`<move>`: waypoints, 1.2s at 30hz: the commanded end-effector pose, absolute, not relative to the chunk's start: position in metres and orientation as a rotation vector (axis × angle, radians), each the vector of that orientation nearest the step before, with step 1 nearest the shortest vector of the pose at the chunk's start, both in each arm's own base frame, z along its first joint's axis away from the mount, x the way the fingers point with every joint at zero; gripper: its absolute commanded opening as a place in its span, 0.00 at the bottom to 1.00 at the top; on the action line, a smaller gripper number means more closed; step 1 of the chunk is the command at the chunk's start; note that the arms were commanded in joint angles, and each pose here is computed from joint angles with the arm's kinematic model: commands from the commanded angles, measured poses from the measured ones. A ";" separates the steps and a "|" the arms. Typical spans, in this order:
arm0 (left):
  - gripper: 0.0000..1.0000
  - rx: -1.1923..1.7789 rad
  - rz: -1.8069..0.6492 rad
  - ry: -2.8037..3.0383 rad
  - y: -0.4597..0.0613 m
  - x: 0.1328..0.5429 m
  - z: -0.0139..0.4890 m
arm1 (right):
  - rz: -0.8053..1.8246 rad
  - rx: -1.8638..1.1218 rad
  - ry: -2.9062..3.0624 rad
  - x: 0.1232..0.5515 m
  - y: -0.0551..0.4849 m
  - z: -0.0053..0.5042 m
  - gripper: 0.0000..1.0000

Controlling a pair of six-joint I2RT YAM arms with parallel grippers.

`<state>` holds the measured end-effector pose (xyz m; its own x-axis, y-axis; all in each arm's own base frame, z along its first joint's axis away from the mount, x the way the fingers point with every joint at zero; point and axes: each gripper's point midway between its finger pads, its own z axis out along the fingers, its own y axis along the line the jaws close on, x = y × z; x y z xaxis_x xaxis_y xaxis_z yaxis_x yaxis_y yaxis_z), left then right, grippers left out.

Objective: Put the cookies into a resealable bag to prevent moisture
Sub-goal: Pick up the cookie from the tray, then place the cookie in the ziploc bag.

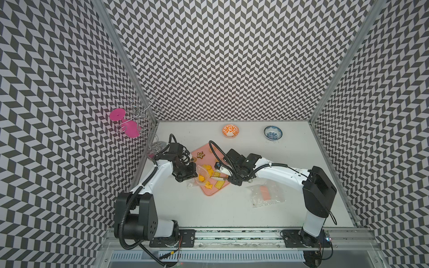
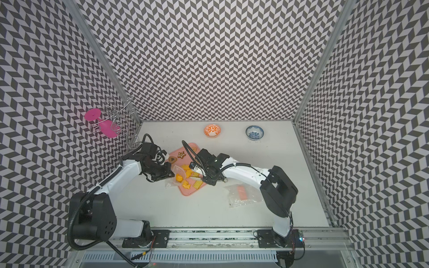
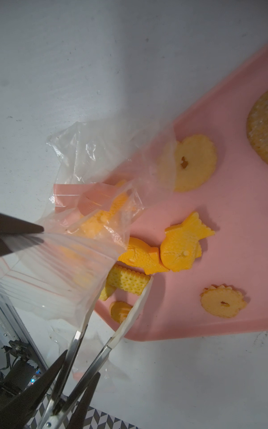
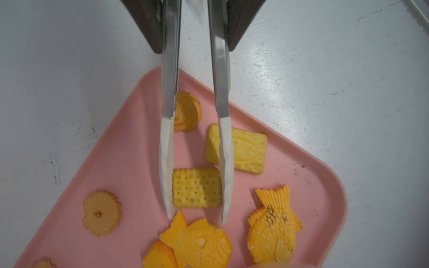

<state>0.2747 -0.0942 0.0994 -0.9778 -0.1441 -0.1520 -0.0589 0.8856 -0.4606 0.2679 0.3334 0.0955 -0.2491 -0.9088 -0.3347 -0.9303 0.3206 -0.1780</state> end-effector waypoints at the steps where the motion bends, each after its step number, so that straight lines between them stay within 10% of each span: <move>1: 0.00 -0.141 -0.680 2.864 -0.092 0.280 0.098 | 0.107 -1.556 2.159 0.277 0.344 0.126 0.38; 19: 0.00 -0.126 -0.694 2.863 -0.095 0.289 0.098 | 0.713 -1.332 2.037 0.243 0.355 0.211 0.37; 36: 0.00 -0.141 -0.733 2.829 -0.097 0.287 0.114 | 0.980 -1.227 2.142 0.233 0.381 0.183 0.39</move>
<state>0.2804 -0.0958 0.0949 -0.9805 -0.1424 -0.1354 -0.0632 0.8809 -0.4691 0.2317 0.3654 0.1747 -0.5003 -0.5721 -0.6499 -0.8635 0.3853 0.3255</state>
